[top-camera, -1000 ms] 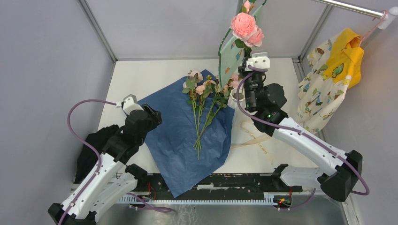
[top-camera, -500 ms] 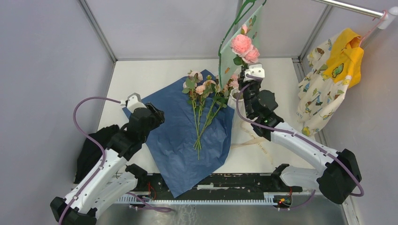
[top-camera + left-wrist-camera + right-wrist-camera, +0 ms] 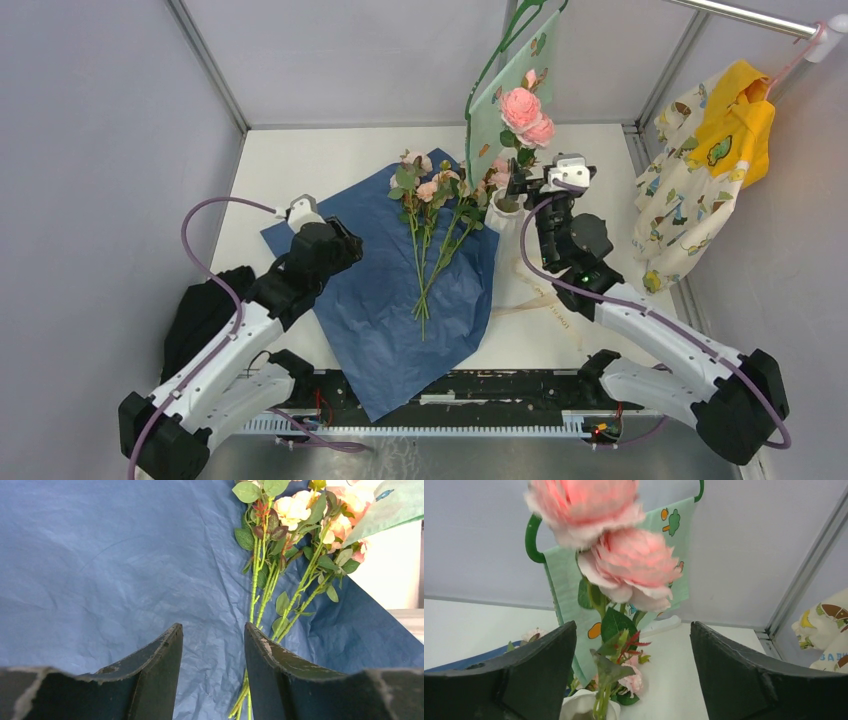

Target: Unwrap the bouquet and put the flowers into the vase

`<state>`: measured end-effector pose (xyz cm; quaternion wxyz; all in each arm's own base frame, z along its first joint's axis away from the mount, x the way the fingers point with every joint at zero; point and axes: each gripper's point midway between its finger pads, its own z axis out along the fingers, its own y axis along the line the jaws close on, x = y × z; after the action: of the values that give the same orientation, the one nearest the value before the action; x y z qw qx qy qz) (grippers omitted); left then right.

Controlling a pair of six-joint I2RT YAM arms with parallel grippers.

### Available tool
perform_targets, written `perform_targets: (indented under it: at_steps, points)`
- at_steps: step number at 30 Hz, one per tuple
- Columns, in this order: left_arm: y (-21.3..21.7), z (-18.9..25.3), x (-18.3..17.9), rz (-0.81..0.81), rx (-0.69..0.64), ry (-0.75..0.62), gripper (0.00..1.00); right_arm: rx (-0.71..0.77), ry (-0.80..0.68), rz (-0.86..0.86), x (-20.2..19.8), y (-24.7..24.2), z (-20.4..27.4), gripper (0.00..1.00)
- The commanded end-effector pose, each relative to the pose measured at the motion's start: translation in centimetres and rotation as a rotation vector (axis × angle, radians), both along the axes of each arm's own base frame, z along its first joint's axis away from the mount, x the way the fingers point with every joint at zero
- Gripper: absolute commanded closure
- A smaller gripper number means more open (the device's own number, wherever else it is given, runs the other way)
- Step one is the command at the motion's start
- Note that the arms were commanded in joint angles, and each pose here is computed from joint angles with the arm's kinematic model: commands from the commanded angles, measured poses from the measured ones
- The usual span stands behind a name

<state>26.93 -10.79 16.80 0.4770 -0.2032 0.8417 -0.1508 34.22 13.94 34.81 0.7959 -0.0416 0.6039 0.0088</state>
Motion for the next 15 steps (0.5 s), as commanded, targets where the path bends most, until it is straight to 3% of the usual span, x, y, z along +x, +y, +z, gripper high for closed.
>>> perform_targets:
  at_steps: [1,15]
  points:
    - [-1.3,1.4,1.2,-0.058,-0.014,-0.062,0.45,0.059,-0.048,0.026,-1.5,-0.8,2.6,0.03]
    - [-4.9,2.3,3.9,-0.162,-0.043,-0.050,0.44,0.180,-0.089,0.112,-6.6,-3.2,4.6,0.04]
